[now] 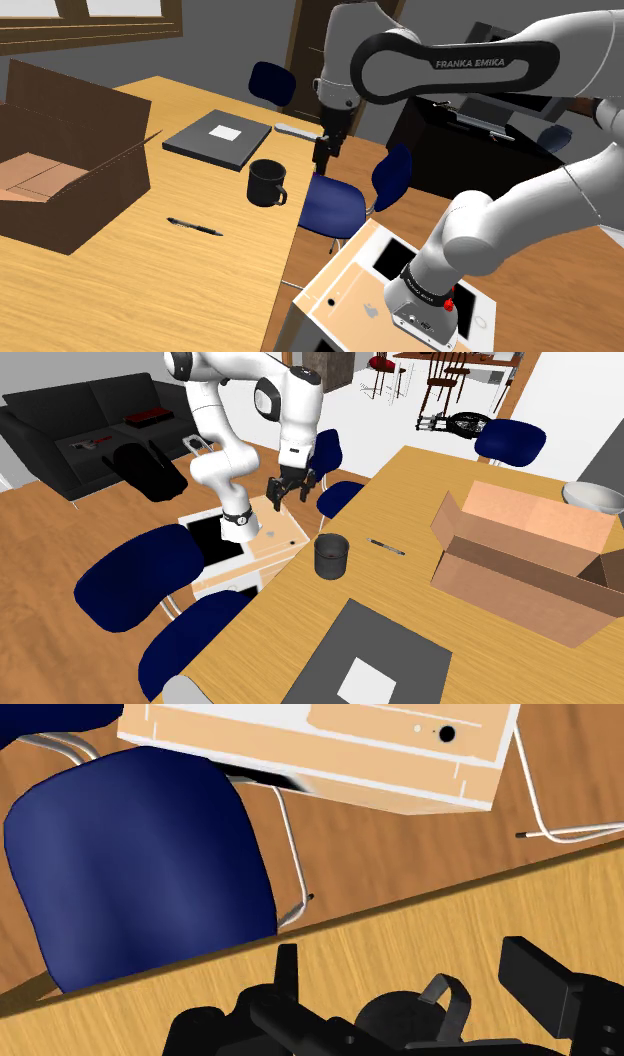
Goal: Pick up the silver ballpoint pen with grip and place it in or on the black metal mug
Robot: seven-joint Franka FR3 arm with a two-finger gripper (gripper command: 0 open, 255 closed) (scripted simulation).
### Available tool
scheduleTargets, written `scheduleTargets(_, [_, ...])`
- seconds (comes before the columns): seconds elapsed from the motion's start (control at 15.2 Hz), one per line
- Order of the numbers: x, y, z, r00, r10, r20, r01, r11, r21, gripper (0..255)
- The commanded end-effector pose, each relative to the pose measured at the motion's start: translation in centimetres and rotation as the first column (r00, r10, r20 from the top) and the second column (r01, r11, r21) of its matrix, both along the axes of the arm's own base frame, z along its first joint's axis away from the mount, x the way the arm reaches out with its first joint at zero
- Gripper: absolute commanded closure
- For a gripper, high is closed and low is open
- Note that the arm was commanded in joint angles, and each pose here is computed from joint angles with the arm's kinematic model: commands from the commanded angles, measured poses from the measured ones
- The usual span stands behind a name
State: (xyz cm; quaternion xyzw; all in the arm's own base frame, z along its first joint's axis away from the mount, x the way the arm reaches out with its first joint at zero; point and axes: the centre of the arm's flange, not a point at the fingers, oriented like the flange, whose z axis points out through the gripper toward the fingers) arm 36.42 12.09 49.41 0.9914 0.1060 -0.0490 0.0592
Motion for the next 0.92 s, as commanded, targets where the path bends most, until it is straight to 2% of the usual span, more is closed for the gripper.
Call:
scheduleTargets(0.0, [1.2, 2.0, -1.0, 1.000, 0.023, 0.008, -0.023, 1.000, 0.006, 0])
scheduleTargets(0.86, [8.2, 15.3, -7.4, 0.984, 0.166, 0.058, -0.168, 0.985, 0.034, 0])
